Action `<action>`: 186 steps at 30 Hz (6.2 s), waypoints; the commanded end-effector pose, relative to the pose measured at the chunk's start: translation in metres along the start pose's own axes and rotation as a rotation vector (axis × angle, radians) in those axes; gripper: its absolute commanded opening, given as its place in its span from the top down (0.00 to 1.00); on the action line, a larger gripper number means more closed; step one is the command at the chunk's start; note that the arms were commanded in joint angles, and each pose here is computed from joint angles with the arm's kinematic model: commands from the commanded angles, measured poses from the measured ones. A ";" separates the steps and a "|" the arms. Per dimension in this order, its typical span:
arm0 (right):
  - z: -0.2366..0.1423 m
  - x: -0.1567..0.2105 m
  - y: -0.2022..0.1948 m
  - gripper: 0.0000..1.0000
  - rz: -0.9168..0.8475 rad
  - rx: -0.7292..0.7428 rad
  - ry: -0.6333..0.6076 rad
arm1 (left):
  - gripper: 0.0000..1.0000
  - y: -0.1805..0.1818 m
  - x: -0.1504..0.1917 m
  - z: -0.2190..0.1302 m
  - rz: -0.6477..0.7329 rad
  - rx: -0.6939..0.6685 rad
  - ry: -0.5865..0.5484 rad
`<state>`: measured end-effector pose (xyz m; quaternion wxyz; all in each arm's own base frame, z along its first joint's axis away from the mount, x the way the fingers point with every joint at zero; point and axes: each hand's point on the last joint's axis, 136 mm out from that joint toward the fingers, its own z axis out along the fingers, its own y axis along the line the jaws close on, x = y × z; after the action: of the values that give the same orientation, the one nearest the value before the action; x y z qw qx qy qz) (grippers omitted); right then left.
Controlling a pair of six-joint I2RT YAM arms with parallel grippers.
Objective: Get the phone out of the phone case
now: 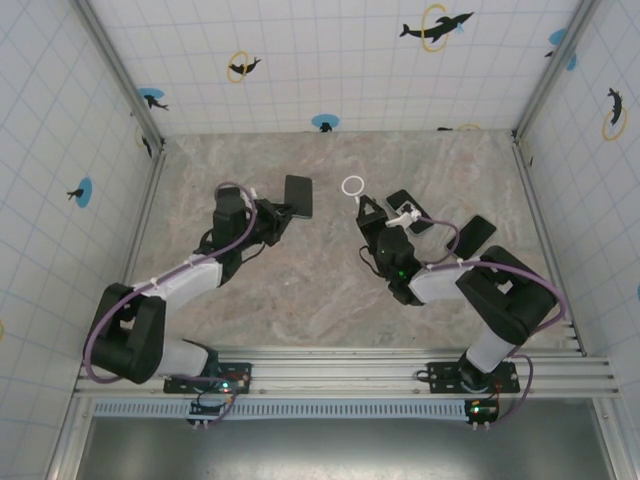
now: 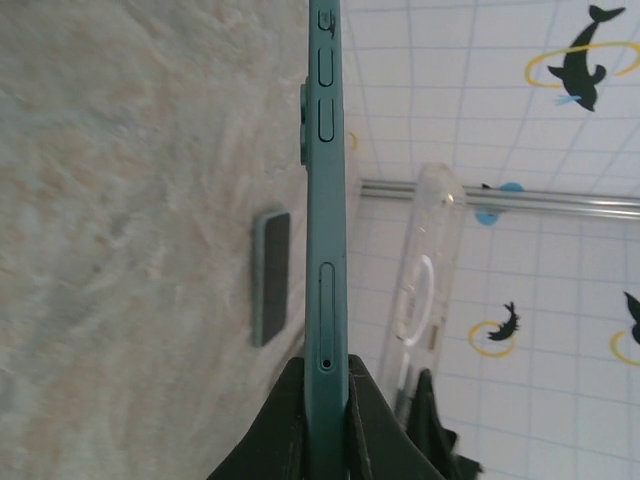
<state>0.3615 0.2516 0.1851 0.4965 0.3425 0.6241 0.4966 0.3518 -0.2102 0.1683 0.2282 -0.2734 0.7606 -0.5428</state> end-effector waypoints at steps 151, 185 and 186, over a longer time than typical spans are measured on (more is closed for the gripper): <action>0.065 0.061 -0.045 0.09 -0.896 0.180 0.443 | 0.18 0.043 -0.061 0.006 0.335 -0.316 0.097; 0.017 -0.129 -0.184 0.02 -1.299 0.501 1.006 | 0.10 -0.047 0.061 0.080 0.404 -0.034 0.266; 0.019 -0.129 -0.186 0.02 -1.301 0.503 1.015 | 0.10 -0.048 0.063 0.081 0.406 -0.030 0.271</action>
<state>0.4180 0.0840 0.0393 0.2536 -0.2267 0.9391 0.0485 0.3562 -0.3126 0.1701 0.2105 -0.0457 0.8443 -0.4906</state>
